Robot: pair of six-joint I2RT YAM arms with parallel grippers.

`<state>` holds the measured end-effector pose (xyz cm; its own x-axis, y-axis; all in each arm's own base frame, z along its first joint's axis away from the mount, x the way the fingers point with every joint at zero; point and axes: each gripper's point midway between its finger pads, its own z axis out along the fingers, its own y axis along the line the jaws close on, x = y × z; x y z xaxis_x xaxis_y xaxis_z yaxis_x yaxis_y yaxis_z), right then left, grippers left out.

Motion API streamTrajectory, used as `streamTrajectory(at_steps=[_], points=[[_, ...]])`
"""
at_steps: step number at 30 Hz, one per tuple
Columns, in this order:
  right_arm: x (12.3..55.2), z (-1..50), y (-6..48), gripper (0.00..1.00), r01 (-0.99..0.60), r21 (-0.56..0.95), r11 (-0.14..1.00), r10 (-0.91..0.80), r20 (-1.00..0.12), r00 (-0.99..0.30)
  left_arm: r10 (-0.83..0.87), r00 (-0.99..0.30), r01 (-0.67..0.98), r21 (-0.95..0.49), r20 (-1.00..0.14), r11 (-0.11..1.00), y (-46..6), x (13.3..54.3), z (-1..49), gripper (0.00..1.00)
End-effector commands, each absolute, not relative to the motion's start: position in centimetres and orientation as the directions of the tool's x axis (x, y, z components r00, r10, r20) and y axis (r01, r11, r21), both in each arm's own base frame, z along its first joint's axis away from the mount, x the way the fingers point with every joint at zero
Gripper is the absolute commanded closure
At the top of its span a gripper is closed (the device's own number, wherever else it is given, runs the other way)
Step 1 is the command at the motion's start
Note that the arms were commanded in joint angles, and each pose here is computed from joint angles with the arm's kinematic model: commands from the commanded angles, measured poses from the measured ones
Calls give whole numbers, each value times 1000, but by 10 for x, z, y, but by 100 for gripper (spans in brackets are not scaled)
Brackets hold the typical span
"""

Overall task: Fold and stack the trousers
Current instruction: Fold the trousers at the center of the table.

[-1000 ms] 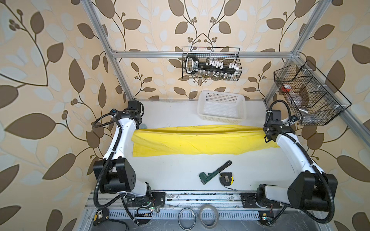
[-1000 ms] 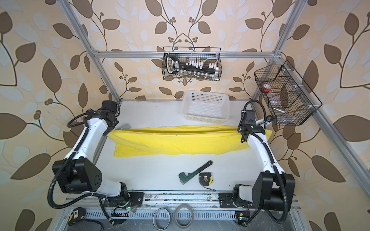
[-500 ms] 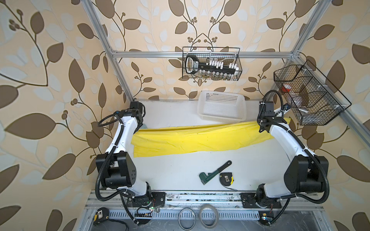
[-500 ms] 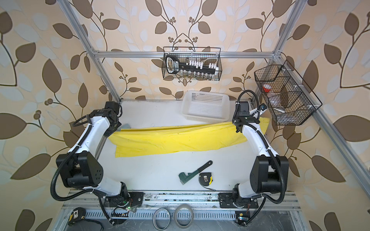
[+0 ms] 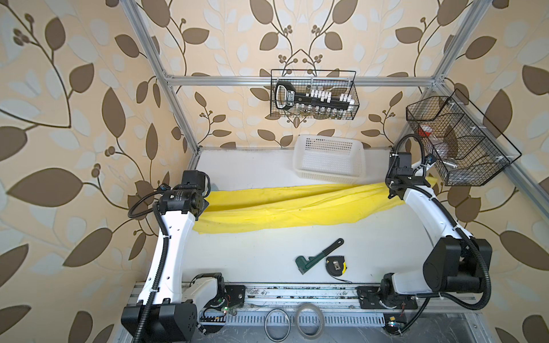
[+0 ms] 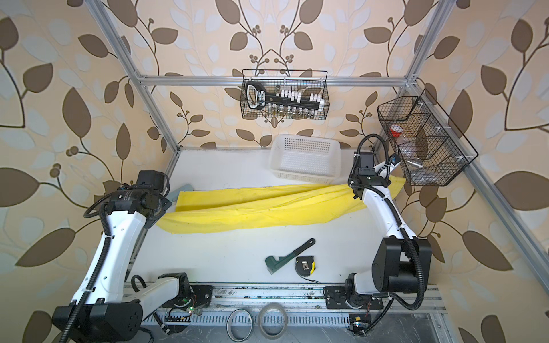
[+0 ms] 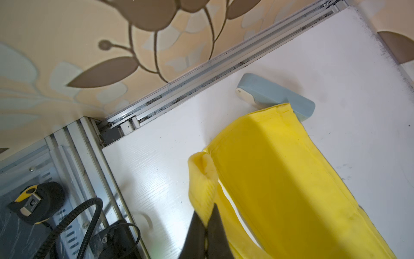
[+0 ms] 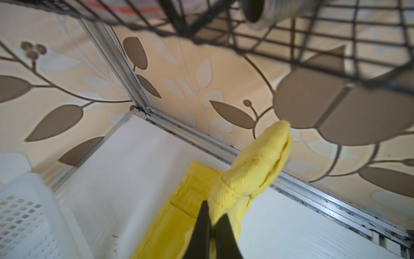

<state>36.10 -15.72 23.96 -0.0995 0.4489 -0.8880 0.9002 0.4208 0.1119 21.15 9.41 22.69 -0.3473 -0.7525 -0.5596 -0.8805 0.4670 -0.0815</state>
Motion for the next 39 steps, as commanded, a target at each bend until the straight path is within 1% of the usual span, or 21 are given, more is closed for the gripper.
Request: streamTrajectory(at_steps=[1, 6, 12, 21, 33, 37, 39], points=[[350, 268, -177, 97, 919, 181, 351, 404, -915, 26, -756, -360, -894, -29, -546, 447, 95, 196, 212, 100], [367, 263, -165, 97, 908, 170, 383, 404, -915, 1, -720, -373, -907, 64, -585, 417, 110, 214, 208, 100], [380, 259, -162, 97, 907, 168, 387, 409, -912, -6, -690, -369, -904, 70, -623, 421, 120, 255, 209, 100], [400, 237, -152, 97, 902, 136, 410, 418, -907, -53, -687, -435, -885, 138, -582, 444, 122, 296, 179, 100], [420, 194, -151, 97, 907, 72, 416, 423, -898, -122, -659, -505, -857, 234, -557, 459, 130, 336, 150, 100], [424, 177, -156, 96, 913, 40, 407, 423, -894, -150, -666, -518, -850, 238, -537, 469, 129, 347, 142, 100], [432, 179, -156, 93, 912, 48, 408, 424, -894, -142, -674, -524, -846, 229, -521, 481, 126, 352, 136, 99]])
